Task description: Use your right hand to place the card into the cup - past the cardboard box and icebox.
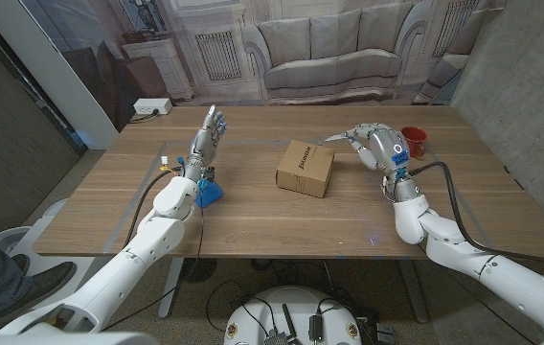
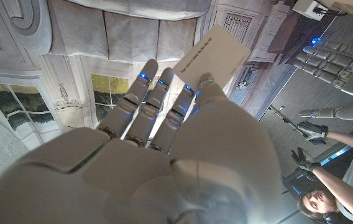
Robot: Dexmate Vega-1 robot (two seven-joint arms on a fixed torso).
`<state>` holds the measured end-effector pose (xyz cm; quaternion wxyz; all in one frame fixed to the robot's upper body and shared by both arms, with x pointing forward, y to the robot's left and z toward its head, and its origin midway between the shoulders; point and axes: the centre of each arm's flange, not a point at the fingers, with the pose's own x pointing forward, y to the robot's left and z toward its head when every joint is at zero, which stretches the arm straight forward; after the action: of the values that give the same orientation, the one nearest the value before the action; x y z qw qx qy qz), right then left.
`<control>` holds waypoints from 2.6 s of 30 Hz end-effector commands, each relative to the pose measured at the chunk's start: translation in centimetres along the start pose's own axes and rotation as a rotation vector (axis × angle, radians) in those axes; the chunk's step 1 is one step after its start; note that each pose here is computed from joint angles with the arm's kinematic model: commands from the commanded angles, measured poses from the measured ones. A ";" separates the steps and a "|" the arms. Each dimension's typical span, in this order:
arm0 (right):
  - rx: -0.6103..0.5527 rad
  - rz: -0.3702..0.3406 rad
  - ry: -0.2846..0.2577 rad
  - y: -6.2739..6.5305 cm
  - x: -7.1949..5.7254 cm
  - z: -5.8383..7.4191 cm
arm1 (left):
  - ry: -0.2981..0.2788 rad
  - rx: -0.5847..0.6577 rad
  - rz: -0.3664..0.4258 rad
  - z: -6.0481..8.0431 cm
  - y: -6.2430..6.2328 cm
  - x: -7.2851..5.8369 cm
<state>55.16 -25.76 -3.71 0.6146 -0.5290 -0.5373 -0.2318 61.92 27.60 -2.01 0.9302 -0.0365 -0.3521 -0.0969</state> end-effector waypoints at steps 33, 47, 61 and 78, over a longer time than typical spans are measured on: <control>-0.118 -0.011 0.053 -1.9 3.9 -1.7 | -0.014 0.027 0.012 1.5 1.3 -1.1; -0.147 0.012 0.082 -1.7 4.6 -2.5 | -0.010 0.031 0.021 1.5 1.3 -1.6; -0.181 0.024 0.131 -1.8 5.6 -3.6 | -0.026 0.032 0.019 1.9 1.1 -1.7; -0.227 0.038 0.240 -1.6 6.2 -5.7 | -0.027 0.039 0.025 2.1 0.9 -2.3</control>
<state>57.23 -28.48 2.83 0.6065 -0.5716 -0.4498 -0.3210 59.54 29.06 -1.87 0.9271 -0.0266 -0.3646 -0.0822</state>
